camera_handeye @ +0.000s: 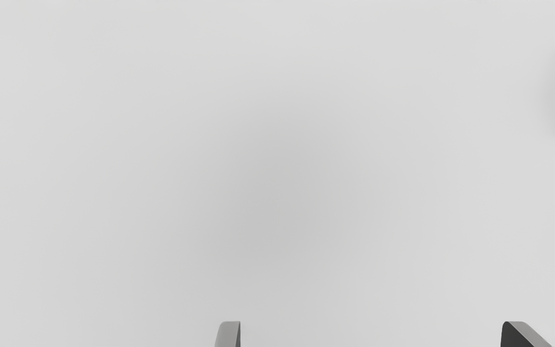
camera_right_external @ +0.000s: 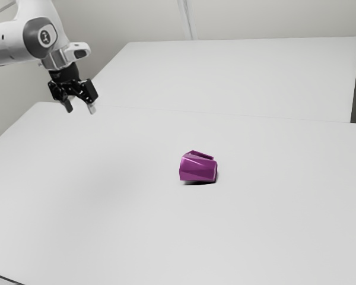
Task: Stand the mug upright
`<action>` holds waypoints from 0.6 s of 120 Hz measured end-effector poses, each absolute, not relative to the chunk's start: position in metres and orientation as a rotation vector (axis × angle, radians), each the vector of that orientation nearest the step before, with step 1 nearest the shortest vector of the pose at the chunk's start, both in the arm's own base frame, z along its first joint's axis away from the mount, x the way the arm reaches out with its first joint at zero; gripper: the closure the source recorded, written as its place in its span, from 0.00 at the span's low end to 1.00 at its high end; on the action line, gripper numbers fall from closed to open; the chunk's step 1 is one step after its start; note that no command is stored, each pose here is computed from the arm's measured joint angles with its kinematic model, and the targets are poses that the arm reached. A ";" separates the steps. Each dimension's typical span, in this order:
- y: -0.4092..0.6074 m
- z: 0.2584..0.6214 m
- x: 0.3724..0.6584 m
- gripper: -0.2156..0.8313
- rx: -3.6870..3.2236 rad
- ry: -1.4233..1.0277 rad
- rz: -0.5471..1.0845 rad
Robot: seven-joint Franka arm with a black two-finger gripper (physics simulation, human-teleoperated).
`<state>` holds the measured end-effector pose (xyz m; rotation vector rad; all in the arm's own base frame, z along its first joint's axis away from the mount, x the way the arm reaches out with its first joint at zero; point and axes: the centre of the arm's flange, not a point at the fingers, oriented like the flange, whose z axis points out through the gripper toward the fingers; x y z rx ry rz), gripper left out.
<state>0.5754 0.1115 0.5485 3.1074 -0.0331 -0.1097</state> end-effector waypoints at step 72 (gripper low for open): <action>0.084 0.489 0.550 0.22 2.741 -0.056 -0.095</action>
